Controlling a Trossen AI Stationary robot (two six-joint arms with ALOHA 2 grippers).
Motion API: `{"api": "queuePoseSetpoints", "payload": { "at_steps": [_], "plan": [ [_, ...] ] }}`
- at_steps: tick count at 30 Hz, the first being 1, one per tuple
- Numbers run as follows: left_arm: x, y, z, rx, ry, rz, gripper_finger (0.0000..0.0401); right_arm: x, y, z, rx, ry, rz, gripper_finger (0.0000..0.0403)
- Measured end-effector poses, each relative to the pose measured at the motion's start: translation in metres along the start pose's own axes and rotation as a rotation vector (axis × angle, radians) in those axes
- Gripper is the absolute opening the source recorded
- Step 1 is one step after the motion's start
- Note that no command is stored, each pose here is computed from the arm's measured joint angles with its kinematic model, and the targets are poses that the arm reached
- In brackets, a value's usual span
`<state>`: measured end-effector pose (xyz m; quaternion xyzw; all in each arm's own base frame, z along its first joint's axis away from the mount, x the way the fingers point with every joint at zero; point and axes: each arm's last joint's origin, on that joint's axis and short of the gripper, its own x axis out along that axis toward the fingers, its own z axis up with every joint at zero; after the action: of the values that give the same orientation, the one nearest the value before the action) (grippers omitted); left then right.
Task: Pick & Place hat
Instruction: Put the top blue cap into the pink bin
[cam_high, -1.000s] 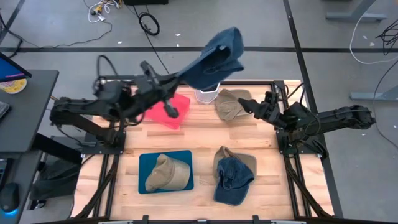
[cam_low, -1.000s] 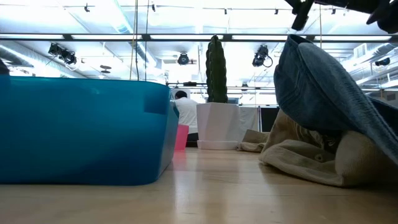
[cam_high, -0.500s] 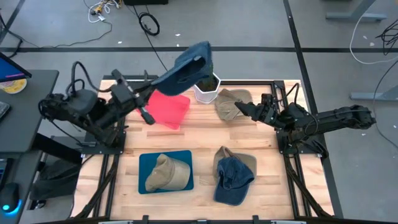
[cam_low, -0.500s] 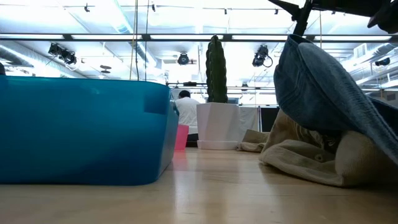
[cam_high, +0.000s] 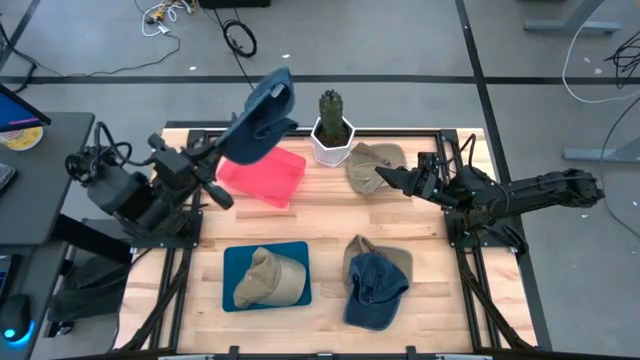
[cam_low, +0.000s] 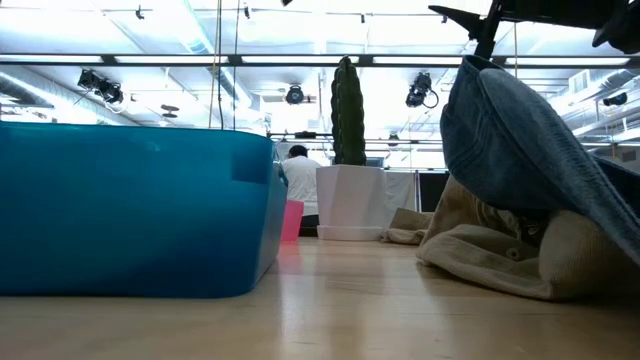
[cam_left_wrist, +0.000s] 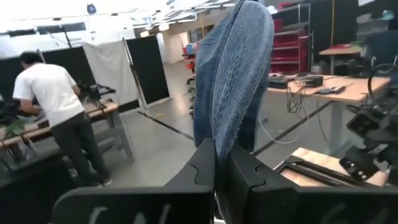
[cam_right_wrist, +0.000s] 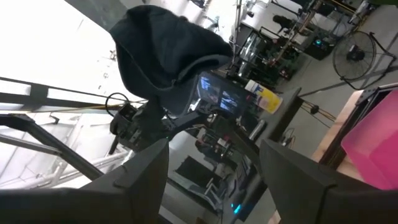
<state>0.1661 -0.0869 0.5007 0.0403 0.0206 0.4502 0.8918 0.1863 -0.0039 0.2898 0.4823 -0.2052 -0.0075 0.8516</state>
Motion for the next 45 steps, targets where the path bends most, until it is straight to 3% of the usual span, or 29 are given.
{"api": "queuePoseSetpoints", "payload": {
  "at_steps": [10, 19, 22, 26, 30, 34, 39, 45],
  "plan": [
    [-0.002, 0.0, 0.003, -0.245, -0.001, -0.016, 0.0011, 0.0, 0.0, 0.0, 0.006, 0.001, -0.002, 0.0253],
    [0.0, -0.022, -0.009, -0.364, -0.017, -0.319, 0.0011, 0.0, 0.0, 0.0, 0.009, 0.001, -0.003, 0.0253],
    [0.009, -0.029, -0.021, -0.415, 0.064, -0.451, 0.0011, 0.0, 0.0, 0.0, 0.028, 0.002, -0.004, 0.0253],
    [0.028, -0.043, -0.044, -0.449, 0.276, -0.583, 0.0011, 0.0, -0.001, -0.001, 0.043, 0.013, -0.005, 0.0253],
    [0.052, -0.05, -0.07, -0.485, 0.517, -0.541, 0.0011, 0.0, -0.002, -0.002, 0.046, 0.023, -0.02, 0.0253],
    [0.072, -0.041, -0.092, -0.485, 0.724, -0.405, 0.0011, 0.0, -0.003, -0.003, 0.062, 0.03, -0.032, 0.0253],
    [0.089, -0.017, -0.098, -0.473, 0.779, -0.265, 0.0011, 0.0, -0.005, -0.003, 0.065, 0.039, -0.044, 0.0253],
    [0.106, 0.014, -0.105, -0.361, 0.835, -0.147, 0.0011, 0.0, -0.005, -0.004, 0.062, 0.042, -0.048, 0.0253]
  ]
}}
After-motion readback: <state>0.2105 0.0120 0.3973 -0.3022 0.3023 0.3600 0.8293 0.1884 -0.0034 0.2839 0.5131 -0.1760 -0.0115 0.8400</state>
